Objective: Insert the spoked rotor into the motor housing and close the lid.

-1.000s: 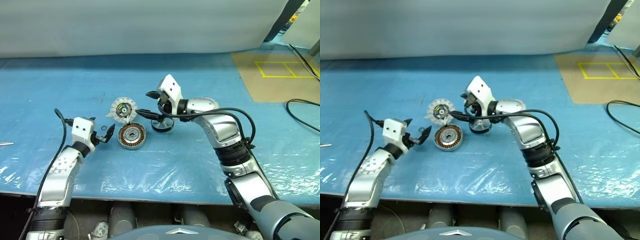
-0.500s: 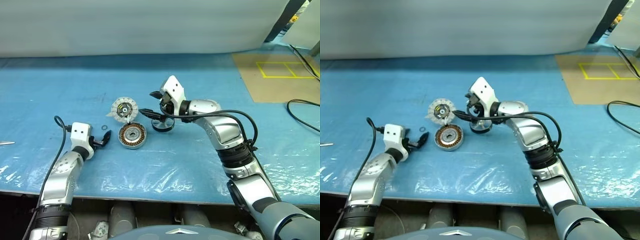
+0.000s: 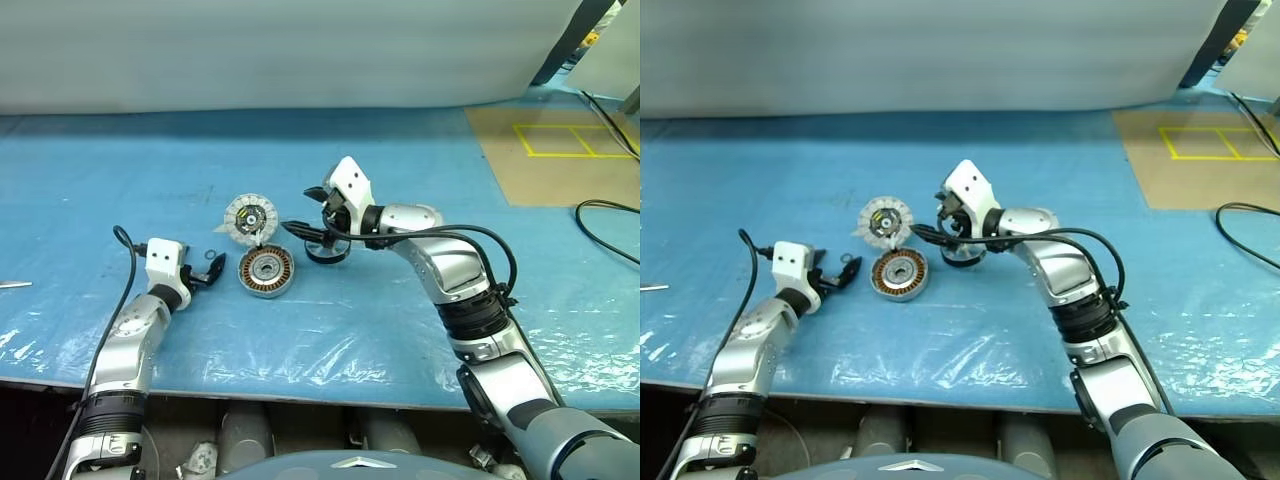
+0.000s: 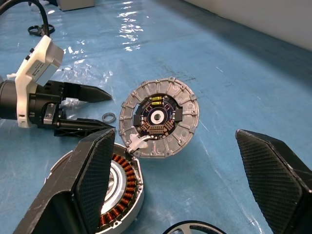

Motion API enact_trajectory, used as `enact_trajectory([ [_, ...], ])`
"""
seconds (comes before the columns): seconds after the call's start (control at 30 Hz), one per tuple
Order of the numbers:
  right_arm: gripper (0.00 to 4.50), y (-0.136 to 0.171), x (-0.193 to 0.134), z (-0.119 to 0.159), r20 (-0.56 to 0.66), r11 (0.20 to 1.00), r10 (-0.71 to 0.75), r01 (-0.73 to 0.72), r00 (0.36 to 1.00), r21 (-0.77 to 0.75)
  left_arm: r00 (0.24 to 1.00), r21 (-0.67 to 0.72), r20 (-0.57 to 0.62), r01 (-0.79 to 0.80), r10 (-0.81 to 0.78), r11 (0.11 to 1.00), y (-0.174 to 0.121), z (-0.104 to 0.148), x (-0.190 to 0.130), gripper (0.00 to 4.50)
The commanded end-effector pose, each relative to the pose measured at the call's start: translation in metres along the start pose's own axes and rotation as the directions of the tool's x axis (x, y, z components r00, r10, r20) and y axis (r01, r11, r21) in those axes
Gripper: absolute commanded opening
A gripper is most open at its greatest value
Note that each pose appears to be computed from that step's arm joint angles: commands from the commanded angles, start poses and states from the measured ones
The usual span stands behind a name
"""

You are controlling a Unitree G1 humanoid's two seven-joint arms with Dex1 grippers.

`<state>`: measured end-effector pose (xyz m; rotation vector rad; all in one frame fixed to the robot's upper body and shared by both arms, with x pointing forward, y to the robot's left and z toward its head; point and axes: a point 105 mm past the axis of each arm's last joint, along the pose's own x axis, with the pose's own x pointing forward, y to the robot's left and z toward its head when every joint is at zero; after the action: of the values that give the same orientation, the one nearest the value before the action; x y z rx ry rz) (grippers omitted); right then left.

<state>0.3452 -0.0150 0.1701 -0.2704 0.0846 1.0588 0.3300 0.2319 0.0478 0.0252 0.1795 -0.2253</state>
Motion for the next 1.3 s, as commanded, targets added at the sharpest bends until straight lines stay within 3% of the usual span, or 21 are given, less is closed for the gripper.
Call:
enact_trajectory([
  [0.03,4.15,0.002,-0.002,0.016,0.055,0.999,0.002,0.000,0.998,-0.038,0.998,-0.005,-0.063,0.021,-0.022,1.000,-0.002,-0.017,0.000,4.50],
  [0.07,4.15,0.002,-0.003,0.017,0.055,0.999,0.001,0.001,0.998,-0.038,0.998,-0.006,-0.065,0.023,-0.023,1.000,-0.002,-0.018,0.000,4.50],
  [0.47,4.17,-0.002,-0.005,0.016,0.054,0.999,-0.018,0.020,0.998,-0.040,0.997,0.006,-0.074,0.023,-0.022,1.000,0.000,-0.022,0.001,0.68],
  [0.67,4.17,-0.005,-0.006,0.012,0.047,0.999,-0.030,0.031,0.998,-0.035,0.999,0.002,-0.036,0.028,-0.028,1.000,0.003,-0.014,-0.002,0.68],
  [0.9,4.17,-0.016,-0.016,0.006,0.057,0.995,-0.077,0.081,0.995,-0.061,0.979,0.027,0.119,0.166,-0.168,0.986,-0.011,0.024,-0.013,0.68],
  [1.03,4.17,-0.010,-0.031,-0.005,0.089,0.997,-0.019,0.025,0.996,-0.071,0.949,0.039,0.227,0.217,-0.220,0.975,-0.016,0.047,-0.028,0.68],
  [1.3,4.17,0.020,-0.059,-0.031,0.068,0.984,0.178,-0.176,0.982,-0.033,0.884,0.095,0.296,0.349,-0.361,0.932,-0.040,0.076,-0.052,0.68],
])
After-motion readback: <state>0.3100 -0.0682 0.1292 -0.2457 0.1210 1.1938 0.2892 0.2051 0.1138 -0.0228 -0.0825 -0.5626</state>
